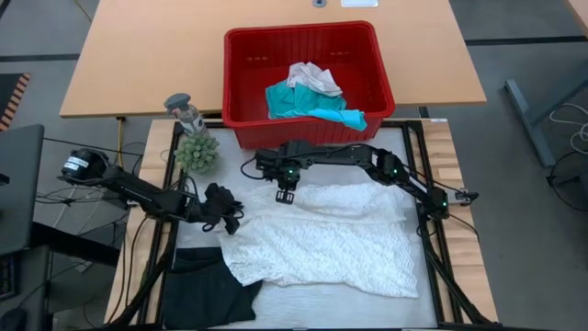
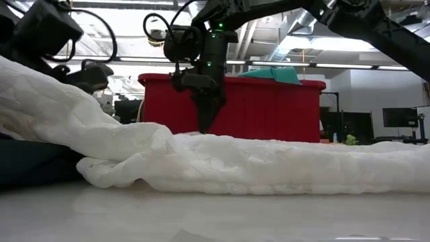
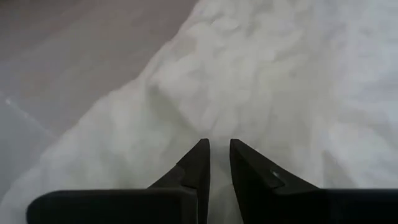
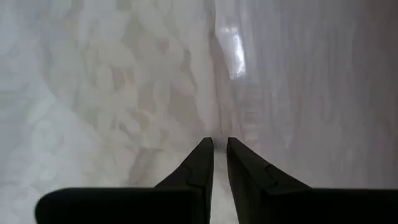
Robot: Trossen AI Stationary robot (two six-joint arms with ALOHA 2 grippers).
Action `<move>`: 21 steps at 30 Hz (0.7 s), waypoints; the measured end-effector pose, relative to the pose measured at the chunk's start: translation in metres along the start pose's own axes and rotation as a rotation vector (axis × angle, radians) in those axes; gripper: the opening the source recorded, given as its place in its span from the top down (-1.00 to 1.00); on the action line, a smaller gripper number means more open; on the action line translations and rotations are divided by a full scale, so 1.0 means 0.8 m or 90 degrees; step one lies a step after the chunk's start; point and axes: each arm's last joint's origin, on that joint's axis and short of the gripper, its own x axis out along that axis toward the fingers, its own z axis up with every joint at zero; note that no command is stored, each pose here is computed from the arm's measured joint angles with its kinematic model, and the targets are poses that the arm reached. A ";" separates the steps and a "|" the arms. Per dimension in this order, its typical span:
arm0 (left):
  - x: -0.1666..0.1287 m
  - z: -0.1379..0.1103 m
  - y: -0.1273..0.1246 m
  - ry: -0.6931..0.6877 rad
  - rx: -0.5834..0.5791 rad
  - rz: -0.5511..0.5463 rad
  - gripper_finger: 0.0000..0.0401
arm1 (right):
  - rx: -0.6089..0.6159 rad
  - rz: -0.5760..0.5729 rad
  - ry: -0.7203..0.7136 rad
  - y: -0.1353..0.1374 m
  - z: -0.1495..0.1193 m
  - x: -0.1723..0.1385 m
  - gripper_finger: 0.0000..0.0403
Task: Fold Laundry from Bin
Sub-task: Fold the white dress
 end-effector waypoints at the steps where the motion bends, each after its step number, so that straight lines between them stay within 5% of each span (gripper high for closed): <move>1: 0.000 -0.002 0.001 0.006 -0.008 -0.002 0.76 | 0.001 0.000 0.002 -0.001 0.000 0.000 0.64; 7: 0.001 -0.008 0.005 0.018 -0.015 -0.005 0.76 | 0.003 -0.003 0.009 -0.005 -0.002 0.000 0.64; 18: -0.005 -0.001 0.002 0.017 -0.018 -0.042 0.76 | 0.049 -0.079 0.201 -0.052 -0.040 -0.011 0.66; 21: -0.009 0.008 -0.002 -0.004 -0.016 -0.058 0.76 | 0.070 -0.061 0.186 -0.059 -0.045 -0.027 0.70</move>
